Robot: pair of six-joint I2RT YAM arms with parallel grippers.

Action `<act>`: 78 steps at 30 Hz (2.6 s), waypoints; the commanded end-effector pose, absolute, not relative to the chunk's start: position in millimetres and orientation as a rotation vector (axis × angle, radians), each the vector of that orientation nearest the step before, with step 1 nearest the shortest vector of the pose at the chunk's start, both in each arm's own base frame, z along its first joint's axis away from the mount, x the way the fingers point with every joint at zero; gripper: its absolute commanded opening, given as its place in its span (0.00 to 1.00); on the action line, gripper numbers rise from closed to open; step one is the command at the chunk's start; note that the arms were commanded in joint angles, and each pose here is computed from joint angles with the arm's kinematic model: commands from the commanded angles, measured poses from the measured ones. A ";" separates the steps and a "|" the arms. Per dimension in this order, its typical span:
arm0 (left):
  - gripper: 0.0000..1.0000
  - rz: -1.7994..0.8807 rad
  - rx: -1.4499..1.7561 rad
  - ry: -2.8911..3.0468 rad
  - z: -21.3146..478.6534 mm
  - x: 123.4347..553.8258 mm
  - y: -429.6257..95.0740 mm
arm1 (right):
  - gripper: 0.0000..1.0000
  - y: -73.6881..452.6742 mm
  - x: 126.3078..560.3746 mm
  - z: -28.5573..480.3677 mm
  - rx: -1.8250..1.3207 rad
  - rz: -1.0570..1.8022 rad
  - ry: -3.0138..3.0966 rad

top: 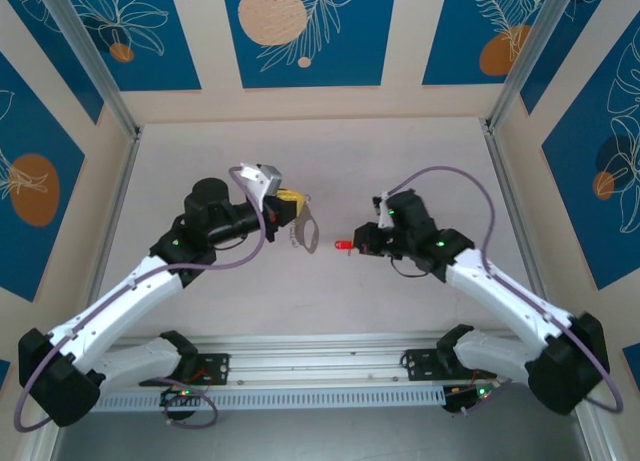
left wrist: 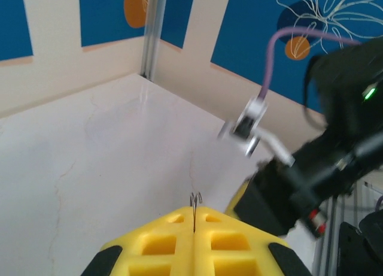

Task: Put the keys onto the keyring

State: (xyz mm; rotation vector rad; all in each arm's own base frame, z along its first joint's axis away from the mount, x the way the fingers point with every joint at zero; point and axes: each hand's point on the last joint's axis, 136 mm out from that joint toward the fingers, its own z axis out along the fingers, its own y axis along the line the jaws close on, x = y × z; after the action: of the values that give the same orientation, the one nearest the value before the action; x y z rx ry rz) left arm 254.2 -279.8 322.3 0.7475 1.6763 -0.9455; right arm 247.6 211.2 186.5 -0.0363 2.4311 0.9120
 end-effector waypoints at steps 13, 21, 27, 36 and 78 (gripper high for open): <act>0.00 -1.090 0.899 1.476 368.2 240.4 -309.4 | 0.00 211.5 233.2 287.4 -0.380 1.208 2.026; 0.00 -1.088 0.991 1.399 373.4 233.7 -315.6 | 0.00 202.8 230.3 327.9 -0.414 1.257 1.887; 0.00 -1.145 1.028 1.348 382.6 229.4 -324.1 | 0.00 207.1 223.0 360.9 -0.507 1.284 1.758; 0.00 -1.190 1.034 1.350 393.0 232.6 -335.1 | 0.00 211.2 219.8 398.1 -0.573 1.285 1.618; 0.00 -1.295 1.087 1.327 412.2 214.2 -357.3 | 0.00 229.6 241.5 388.7 -0.592 1.216 1.638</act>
State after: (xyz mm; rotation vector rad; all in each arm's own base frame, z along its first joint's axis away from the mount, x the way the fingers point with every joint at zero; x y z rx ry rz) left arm 234.1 -358.5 375.0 1.0568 1.4547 -1.2680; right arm 235.7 230.3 385.1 -0.5961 1.6467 1.2608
